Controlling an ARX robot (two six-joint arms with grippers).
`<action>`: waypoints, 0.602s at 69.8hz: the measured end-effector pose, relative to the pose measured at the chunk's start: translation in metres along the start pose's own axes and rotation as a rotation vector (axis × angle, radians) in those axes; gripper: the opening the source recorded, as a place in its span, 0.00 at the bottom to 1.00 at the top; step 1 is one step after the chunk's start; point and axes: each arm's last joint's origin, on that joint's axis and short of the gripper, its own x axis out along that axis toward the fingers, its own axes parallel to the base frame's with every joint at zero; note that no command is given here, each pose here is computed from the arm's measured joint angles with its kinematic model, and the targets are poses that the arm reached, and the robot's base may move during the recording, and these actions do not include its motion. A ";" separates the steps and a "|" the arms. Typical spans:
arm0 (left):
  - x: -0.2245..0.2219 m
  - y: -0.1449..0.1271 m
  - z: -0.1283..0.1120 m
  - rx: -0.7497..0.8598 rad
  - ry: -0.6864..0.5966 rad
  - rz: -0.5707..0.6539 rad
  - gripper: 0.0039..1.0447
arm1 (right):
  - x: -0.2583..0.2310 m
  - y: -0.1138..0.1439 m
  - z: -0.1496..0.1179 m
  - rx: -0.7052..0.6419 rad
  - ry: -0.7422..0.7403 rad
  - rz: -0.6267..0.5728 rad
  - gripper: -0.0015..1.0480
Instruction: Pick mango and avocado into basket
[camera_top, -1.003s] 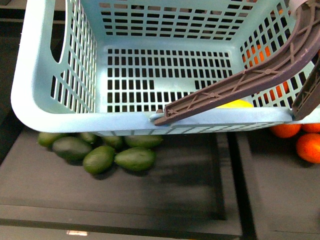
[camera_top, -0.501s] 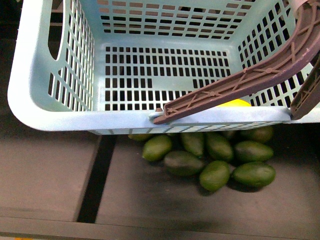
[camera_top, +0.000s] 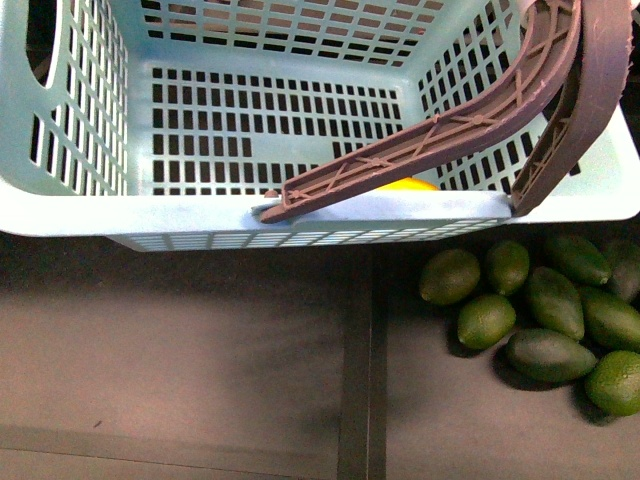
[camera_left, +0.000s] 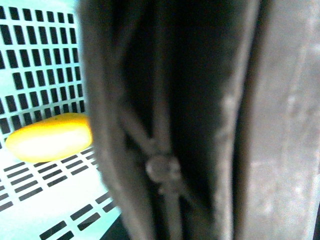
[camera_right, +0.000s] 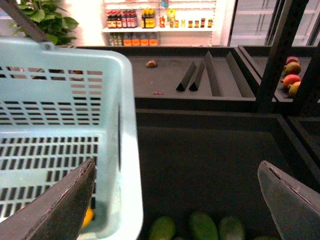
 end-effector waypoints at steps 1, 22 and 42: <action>0.000 0.000 0.000 0.001 0.000 0.000 0.12 | 0.000 0.000 0.000 0.000 0.000 0.000 0.92; 0.001 -0.010 -0.008 0.007 0.049 -0.052 0.12 | 0.016 -0.023 0.009 0.217 0.409 -0.339 0.92; 0.001 -0.006 -0.005 0.003 0.022 -0.022 0.12 | 0.029 -0.099 -0.023 -0.043 0.596 -0.221 0.92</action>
